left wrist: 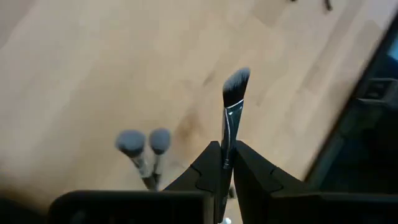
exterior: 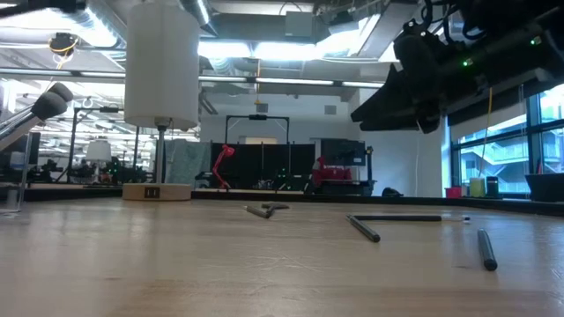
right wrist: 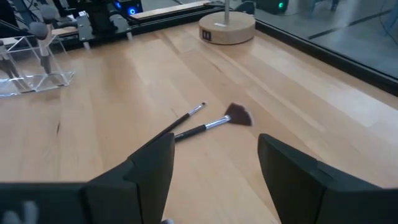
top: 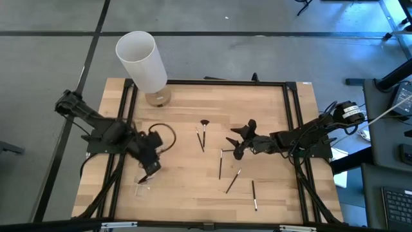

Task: Put items in baskets/containers
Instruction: Put the black eyeshadow brush into the transparent organizer, then put the black highlighter brush into the transparent organizer

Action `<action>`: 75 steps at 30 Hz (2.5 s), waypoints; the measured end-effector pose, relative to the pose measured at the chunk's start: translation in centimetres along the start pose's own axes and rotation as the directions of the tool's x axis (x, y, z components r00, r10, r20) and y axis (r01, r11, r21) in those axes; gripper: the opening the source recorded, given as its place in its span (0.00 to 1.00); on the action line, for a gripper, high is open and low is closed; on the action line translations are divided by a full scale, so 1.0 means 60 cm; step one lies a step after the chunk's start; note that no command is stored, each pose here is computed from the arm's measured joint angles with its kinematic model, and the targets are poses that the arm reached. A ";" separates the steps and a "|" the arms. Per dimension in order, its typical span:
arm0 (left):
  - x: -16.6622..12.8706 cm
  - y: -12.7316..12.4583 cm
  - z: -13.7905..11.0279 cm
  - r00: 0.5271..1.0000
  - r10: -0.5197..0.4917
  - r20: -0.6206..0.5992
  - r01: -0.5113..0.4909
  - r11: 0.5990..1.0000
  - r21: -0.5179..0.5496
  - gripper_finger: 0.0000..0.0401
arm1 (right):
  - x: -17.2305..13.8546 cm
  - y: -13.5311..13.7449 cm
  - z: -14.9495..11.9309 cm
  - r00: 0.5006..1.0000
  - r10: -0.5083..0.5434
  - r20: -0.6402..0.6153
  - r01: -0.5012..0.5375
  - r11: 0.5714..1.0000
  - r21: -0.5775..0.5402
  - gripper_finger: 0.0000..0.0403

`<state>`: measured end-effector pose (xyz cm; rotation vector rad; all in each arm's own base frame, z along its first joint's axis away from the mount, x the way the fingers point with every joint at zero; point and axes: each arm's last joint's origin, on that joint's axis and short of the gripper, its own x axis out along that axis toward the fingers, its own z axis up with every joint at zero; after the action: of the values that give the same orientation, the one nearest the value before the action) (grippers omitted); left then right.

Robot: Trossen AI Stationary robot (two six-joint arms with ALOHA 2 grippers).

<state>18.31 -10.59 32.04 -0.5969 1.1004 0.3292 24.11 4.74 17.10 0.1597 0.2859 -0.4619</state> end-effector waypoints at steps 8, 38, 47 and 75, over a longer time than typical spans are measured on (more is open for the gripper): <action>0.013 -0.024 -0.060 0.993 0.021 0.114 -0.028 0.998 0.057 0.07 | 0.000 0.000 0.000 1.000 -0.001 0.001 0.001 1.000 0.002 0.57; 0.043 -0.040 -0.001 0.910 0.188 0.370 -0.224 0.973 0.056 0.18 | 0.000 -0.001 0.000 1.000 -0.007 0.003 0.007 1.000 0.002 0.57; 0.122 -0.001 0.142 0.825 0.310 0.472 -0.207 0.944 -0.257 0.22 | -0.048 -0.017 0.068 0.990 0.030 0.137 -0.035 0.999 0.036 0.57; 0.388 0.085 0.284 0.899 0.332 0.285 -0.199 0.891 -0.408 0.18 | -0.267 -0.205 0.114 0.950 -0.310 0.038 0.292 0.926 0.239 0.57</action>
<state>38.08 2.77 15.00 -0.6857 0.7761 0.8703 6.35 -0.94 27.45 0.3278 0.1813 -0.8069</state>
